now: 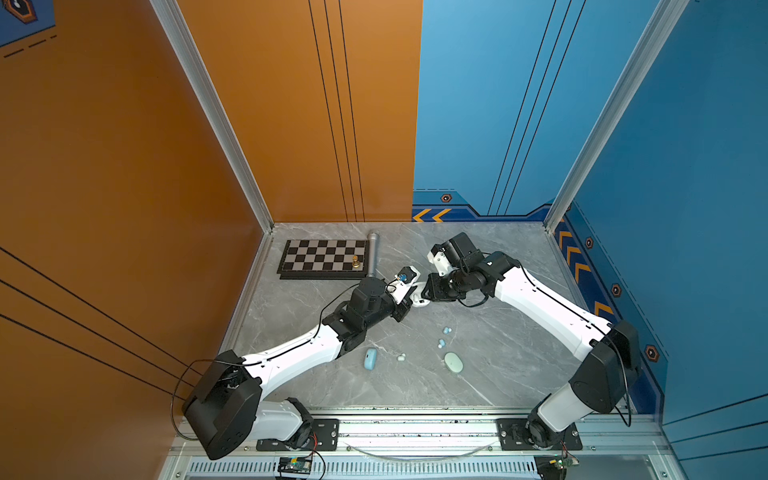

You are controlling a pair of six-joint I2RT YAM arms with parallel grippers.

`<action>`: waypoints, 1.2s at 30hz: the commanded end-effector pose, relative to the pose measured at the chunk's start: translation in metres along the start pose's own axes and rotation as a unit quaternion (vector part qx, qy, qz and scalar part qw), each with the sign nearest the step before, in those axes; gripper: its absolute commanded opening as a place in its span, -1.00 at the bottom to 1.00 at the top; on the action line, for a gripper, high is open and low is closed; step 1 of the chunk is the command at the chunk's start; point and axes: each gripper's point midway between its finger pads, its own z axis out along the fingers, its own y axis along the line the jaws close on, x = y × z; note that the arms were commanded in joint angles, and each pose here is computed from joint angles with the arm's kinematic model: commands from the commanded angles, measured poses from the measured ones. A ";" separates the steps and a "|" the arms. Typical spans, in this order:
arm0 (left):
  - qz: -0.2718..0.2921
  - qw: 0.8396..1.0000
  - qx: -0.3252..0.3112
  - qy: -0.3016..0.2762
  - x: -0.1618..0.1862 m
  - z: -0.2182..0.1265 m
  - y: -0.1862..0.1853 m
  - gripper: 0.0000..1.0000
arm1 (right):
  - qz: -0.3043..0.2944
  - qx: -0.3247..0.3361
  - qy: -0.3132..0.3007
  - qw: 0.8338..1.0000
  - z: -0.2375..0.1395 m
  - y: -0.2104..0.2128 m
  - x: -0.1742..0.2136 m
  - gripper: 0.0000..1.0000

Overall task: Insert the wireless bluetooth earbuds into the charging case
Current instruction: 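Press the earbud down into the case slot with the right gripper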

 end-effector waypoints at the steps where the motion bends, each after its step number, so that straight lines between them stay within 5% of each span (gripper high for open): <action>1: -0.002 0.998 -0.013 -0.063 -0.046 -0.008 0.011 -1.00 | 0.000 0.029 0.033 0.999 0.008 -0.013 0.018 -0.53; 9: -0.002 0.998 -0.016 -0.064 -0.046 -0.009 0.012 -1.00 | -0.004 0.026 0.031 0.999 0.007 -0.009 0.017 -0.72; 36: -0.002 0.999 0.000 -0.036 -0.020 -0.003 0.005 -1.00 | 0.011 0.025 -0.014 1.000 -0.018 -0.018 -0.002 -0.72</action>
